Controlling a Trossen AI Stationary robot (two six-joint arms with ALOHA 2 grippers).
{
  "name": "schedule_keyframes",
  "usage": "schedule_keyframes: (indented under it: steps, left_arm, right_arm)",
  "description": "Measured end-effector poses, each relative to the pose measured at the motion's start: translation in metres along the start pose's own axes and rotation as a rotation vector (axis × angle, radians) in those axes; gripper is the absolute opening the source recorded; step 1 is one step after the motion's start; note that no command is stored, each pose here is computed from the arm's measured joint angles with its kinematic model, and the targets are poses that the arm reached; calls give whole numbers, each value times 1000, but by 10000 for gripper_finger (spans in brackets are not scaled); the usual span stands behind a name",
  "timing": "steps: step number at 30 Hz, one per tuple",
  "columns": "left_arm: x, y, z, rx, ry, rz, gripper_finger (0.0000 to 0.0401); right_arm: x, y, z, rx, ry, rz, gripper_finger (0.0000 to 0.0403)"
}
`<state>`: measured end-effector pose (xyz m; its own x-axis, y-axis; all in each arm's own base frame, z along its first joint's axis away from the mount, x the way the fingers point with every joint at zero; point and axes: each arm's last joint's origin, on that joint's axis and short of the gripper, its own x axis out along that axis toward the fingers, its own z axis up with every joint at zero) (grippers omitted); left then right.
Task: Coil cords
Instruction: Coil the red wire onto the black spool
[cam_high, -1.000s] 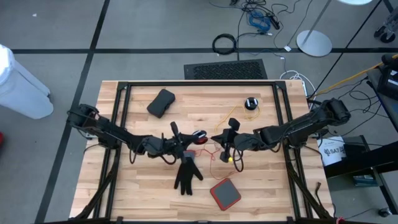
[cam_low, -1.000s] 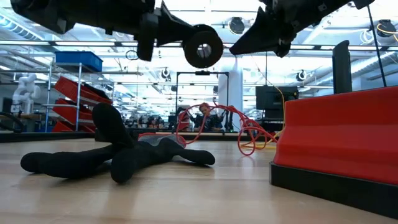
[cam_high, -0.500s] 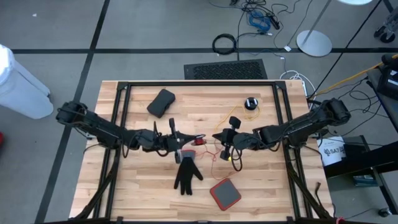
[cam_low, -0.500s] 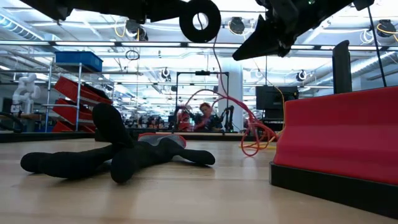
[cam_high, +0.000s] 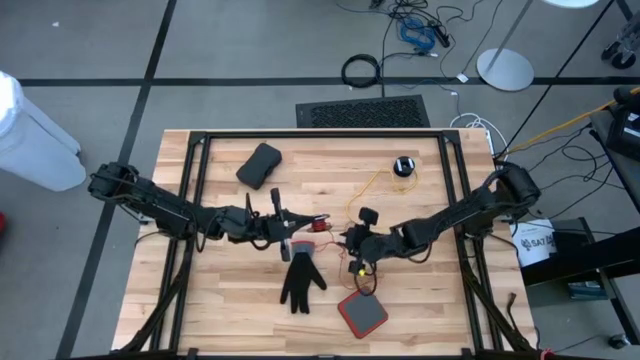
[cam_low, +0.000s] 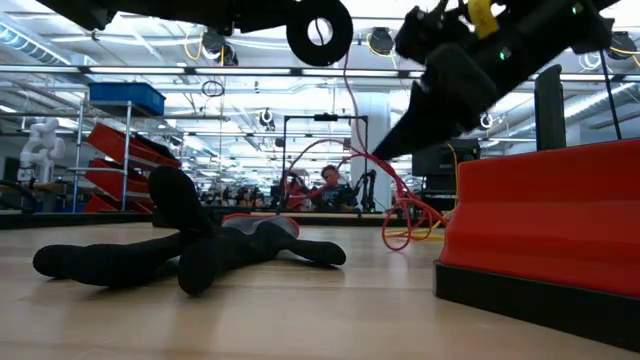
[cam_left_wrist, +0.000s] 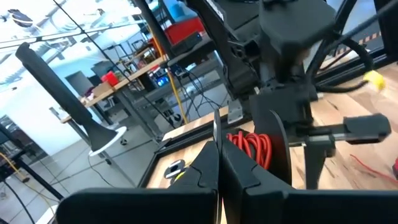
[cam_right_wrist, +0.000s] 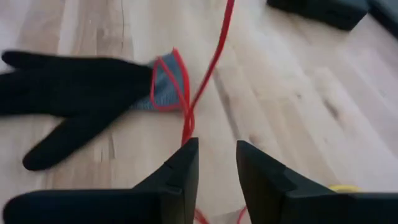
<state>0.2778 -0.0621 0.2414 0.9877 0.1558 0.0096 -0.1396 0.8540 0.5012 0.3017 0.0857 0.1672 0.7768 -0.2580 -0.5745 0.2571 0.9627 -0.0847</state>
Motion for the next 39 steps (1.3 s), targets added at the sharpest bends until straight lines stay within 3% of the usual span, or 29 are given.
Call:
schedule_keyframes:
  steps: [9, 16, 23, 31, 39]
  left_arm:
    - [-8, 11, 11, -20, -41, 23, 0]
    - [-18, 22, 21, -29, -61, 36, 0]
    - [-26, 30, 27, -27, -66, 55, 0]
    - [-26, 29, 25, -18, -43, 51, 0]
    - [-26, 29, 25, -22, -42, 53, 0]
  right_arm:
    - [15, 6, -17, -17, 63, -26, 84]
    - [16, 4, -21, -67, 94, -40, 9]
    - [9, 2, -35, -76, 227, -83, 1]
    - [-8, 12, -36, -74, 233, -44, 12]
    - [-14, 14, -29, -87, 168, -66, 91]
